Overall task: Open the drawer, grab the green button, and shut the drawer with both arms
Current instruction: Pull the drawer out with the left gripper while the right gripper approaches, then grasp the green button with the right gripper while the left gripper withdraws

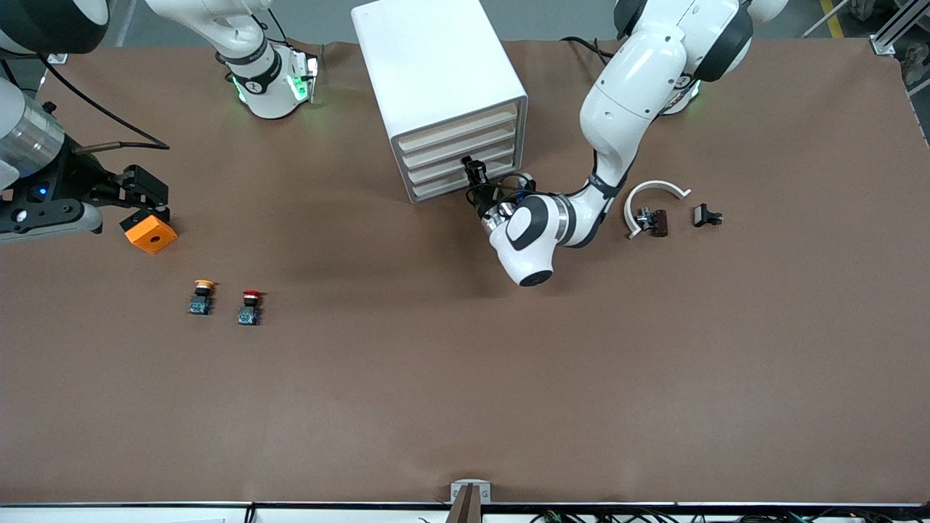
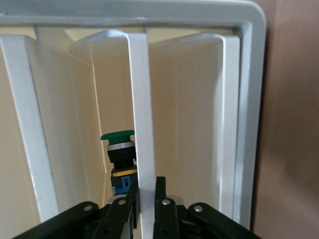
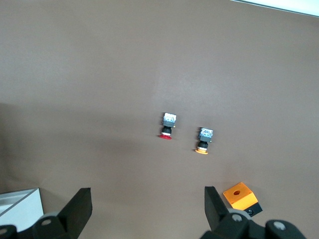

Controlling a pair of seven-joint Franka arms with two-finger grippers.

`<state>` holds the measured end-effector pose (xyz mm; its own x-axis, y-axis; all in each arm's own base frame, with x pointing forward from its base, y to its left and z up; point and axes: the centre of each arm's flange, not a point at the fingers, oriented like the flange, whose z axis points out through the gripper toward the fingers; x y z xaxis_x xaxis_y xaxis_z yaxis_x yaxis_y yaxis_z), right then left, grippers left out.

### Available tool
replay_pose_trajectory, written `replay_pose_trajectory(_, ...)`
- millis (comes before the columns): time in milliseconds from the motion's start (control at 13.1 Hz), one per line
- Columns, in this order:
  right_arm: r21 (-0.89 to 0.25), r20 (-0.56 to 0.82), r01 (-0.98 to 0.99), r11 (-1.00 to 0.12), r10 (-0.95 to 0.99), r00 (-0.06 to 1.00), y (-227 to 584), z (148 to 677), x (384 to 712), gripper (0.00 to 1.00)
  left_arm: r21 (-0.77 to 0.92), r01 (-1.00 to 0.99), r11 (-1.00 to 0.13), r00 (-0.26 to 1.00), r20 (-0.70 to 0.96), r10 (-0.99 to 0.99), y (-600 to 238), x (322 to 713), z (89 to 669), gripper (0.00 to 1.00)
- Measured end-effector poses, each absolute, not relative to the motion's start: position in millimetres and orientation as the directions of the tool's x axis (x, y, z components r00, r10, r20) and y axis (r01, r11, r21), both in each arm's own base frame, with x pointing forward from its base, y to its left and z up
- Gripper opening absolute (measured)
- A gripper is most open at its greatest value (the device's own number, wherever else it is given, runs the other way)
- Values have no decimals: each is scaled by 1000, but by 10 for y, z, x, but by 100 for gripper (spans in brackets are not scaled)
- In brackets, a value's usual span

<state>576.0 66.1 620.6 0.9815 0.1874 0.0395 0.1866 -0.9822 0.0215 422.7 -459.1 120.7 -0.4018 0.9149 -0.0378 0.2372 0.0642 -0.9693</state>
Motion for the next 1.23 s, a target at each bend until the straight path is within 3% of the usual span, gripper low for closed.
replay_pose_trajectory(306,7,43,44,-999,44,998,1236,6208,5665,100,-961,264,83,-499,-62,864,-4154,4799,1291,14)
replay_pose_trajectory(613,-24,61,-148,-989,-149,987,2573,6312,5207,100,-942,314,114,-591,-100,801,-3743,5301,1362,14)
replay_pose_trajectory(843,-19,31,-340,-940,-340,940,3251,6070,4979,100,-929,346,132,-617,-119,778,-3600,5485,1397,14)
replay_pose_trajectory(996,-37,33,-432,-901,-433,901,3569,5836,4995,100,-920,368,134,-625,-138,768,-3531,5593,1442,30)
replay_pose_trajectory(1226,3,7,-482,-876,-482,876,3922,5439,4943,100,-907,400,132,-635,-171,753,-3456,5778,1579,63)
